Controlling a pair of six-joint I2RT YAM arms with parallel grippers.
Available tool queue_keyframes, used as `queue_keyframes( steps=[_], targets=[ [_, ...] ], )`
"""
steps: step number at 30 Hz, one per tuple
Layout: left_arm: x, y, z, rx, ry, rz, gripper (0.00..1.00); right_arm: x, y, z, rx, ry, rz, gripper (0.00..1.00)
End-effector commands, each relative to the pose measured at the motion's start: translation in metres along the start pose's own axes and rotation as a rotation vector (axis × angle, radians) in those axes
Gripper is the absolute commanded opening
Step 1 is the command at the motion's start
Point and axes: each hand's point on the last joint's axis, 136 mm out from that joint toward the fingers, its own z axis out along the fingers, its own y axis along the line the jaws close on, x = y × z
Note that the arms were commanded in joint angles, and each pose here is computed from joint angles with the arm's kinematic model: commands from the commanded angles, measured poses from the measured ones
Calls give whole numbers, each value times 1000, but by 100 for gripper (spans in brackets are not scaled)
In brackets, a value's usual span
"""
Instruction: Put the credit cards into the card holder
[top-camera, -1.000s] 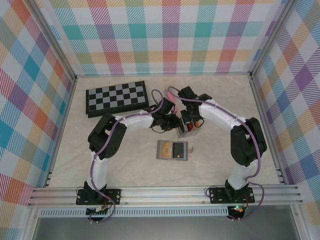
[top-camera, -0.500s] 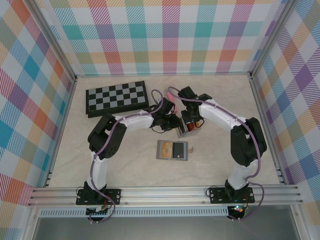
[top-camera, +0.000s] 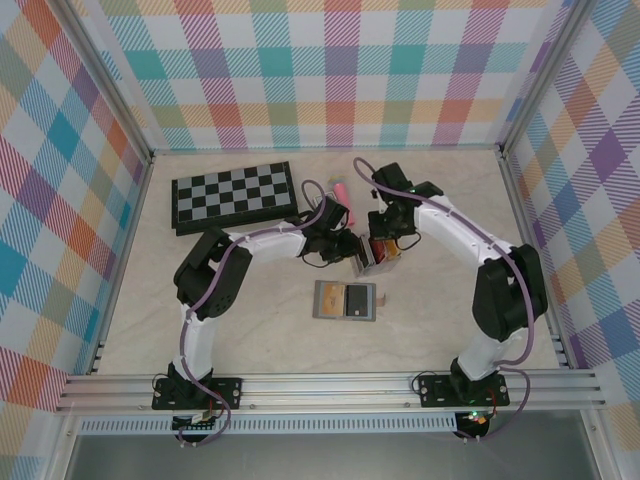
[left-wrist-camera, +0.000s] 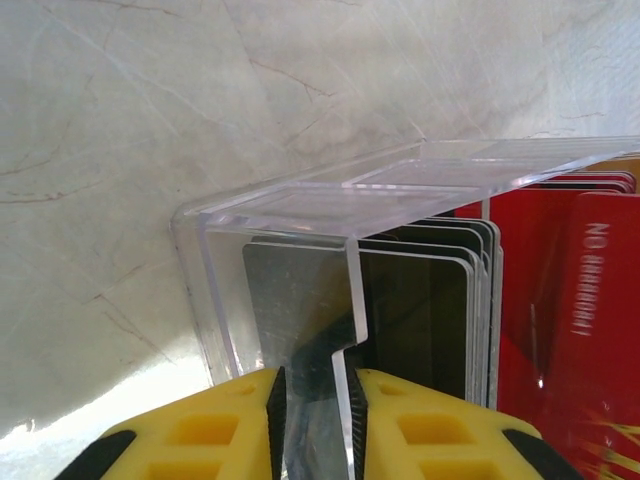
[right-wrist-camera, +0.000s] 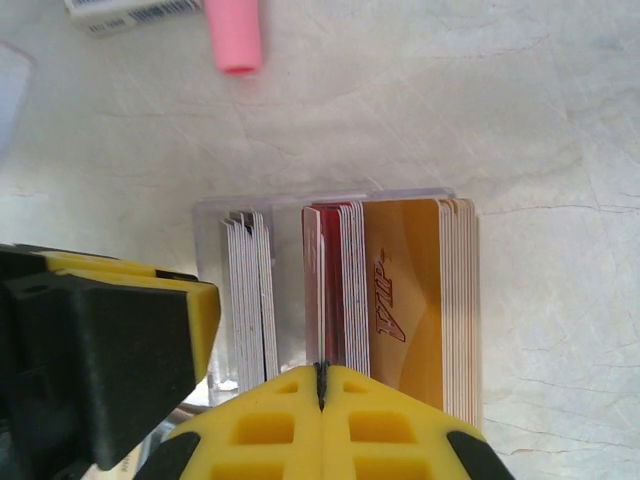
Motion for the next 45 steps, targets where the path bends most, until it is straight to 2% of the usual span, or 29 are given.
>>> queue_keyframes(
  steps=[1, 4, 10, 13, 18, 21, 27, 33, 36, 40, 45],
  targets=[
    [8, 10, -10, -28, 22, -20, 26, 2, 7, -7, -77, -4, 57, 1],
    [5, -1, -17, 7, 4, -13, 30, 1, 7, -12, -108, -13, 84, 1],
    [-10, -26, -51, 130, -77, -26, 50, -5, 9, -38, -241, -76, 174, 1],
    [-21, -37, -72, 253, -120, -72, 59, -9, 10, -55, -325, -116, 227, 1],
    [-44, -68, -106, 584, -139, -170, 70, -16, 17, -82, -492, -165, 301, 1],
    [-51, -86, -118, 705, -109, -165, 73, -21, 22, -95, -576, -190, 331, 1],
    [-52, -113, -134, 849, -72, -122, 75, -27, 34, -109, -692, -198, 350, 2],
    [-45, -121, -133, 871, -23, -97, 75, -32, 43, -115, -779, -199, 363, 2],
    [-39, -129, -137, 896, -8, -68, 69, -31, 43, -110, -778, -192, 374, 2],
    [-37, -133, -147, 918, -21, -47, 37, -30, 36, -101, -752, -181, 395, 2],
    [-37, -134, -152, 922, -41, -41, 9, -26, 29, -94, -739, -168, 422, 4]
  ],
)
